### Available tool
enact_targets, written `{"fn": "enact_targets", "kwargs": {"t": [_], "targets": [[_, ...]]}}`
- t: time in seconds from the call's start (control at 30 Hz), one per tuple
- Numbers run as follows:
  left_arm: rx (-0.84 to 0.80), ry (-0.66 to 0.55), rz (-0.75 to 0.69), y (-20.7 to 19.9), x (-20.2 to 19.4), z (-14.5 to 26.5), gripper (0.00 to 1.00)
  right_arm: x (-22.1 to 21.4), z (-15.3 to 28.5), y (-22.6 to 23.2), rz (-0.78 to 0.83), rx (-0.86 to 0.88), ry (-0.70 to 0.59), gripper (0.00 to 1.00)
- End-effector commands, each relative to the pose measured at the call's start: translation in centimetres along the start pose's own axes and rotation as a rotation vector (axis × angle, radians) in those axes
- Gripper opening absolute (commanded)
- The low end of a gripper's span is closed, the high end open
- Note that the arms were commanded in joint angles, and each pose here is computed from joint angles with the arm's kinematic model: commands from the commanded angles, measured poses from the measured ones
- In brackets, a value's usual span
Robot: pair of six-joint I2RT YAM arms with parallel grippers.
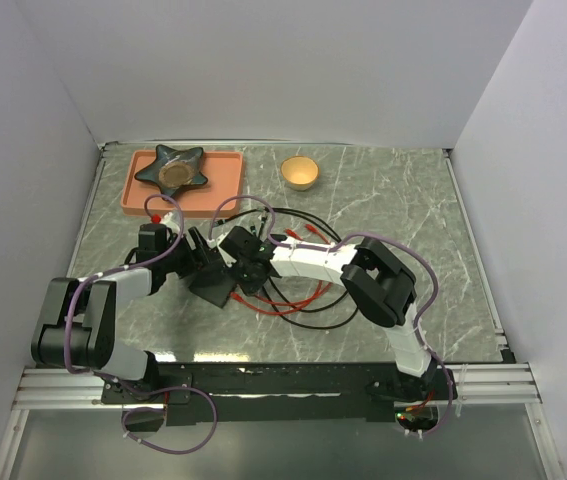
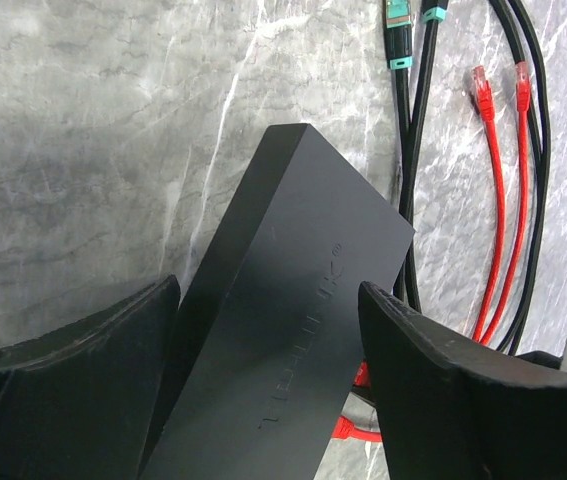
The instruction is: Insert the plug into the switch port
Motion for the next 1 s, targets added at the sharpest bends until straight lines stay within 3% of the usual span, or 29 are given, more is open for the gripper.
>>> {"fn": "enact_targets", "kwargs": {"t": [0.0, 0.97], "targets": [[-0.041, 0.002, -0.037, -0.8, 0.0, -0.2, 0.77, 2.6, 0.0, 0.0, -0.007, -0.002, -0.097, 0.0], [-0.031, 0.037, -0.058, -1.2, -0.8, -0.9, 0.74, 4.7, 3.6, -0.1, 0.011, -0.029, -0.234, 0.0]]}}
Point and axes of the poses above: each gripper's point midway between its finger pads, its own z axis back along the fingers, its own y axis along the line the jaws close on, x = y × z, the point moved 6 cm from there along z, back along the fingers, and after that the axes turned 15 degrees about z, right-handed, at the moved point
